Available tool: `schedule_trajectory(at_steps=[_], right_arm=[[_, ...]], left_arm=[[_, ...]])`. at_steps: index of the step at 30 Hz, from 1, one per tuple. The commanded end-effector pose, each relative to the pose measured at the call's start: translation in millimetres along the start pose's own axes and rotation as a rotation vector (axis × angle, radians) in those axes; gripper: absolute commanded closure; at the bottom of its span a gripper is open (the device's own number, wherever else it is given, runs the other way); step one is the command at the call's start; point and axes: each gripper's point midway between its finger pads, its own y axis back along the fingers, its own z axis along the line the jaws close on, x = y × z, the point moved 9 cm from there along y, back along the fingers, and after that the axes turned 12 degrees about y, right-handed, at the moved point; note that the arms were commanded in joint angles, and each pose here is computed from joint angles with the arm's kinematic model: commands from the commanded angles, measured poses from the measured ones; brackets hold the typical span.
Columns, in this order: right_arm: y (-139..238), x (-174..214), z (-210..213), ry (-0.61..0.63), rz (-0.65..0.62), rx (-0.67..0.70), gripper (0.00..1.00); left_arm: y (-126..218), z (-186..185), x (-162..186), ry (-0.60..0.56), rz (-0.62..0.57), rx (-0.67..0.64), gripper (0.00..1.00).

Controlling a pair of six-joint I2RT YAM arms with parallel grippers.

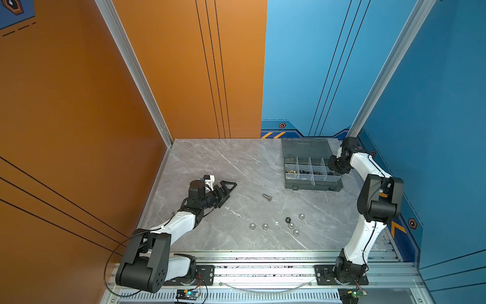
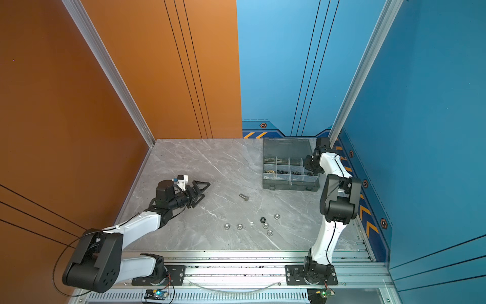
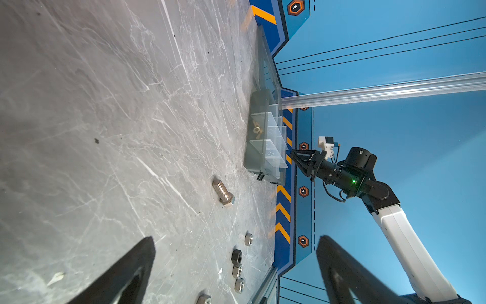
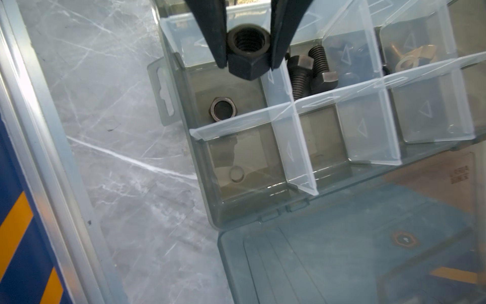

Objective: Sort the screws and nuts into containers
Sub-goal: 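Carry the black nut over the compartment holding the first nut, then lower the nut into the compartment and open the right gripper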

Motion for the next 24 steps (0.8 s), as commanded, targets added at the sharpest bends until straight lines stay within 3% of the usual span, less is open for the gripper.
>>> schedule_trajectory(at_steps=[1, 3, 8, 10, 18, 24], right_arm=[[-2.8, -6.8, -3.0, -0.01, -0.011, 0.024, 0.96], [-6.1, -5.7, -2.7, -0.009, -0.002, 0.019, 0.92], [-5.7, -7.7, 0.3, 0.006, -0.003, -0.017, 0.68], [0.6, -10.2, 2.1, 0.009, -0.014, -0.035, 0.63], [45.6, -18.6, 22.1, 0.057, -0.102, -0.168, 0.58], [80.6, 9.8, 77.2, 0.246, -0.06, -0.31, 0.57]], left_arm=[[-0.6, -4.3, -3.2, -0.025, -0.017, 0.0, 0.02], [-0.3, -4.0, -2.9, -0.023, -0.017, -0.001, 0.02], [-0.8, -3.4, -2.4, -0.021, -0.016, -0.003, 0.02], [-0.6, -3.7, -2.0, -0.018, -0.014, -0.002, 0.02], [0.8, -4.2, -1.5, -0.017, -0.015, 0.002, 0.02], [2.5, -3.2, -1.0, -0.016, -0.023, 0.001, 0.02]])
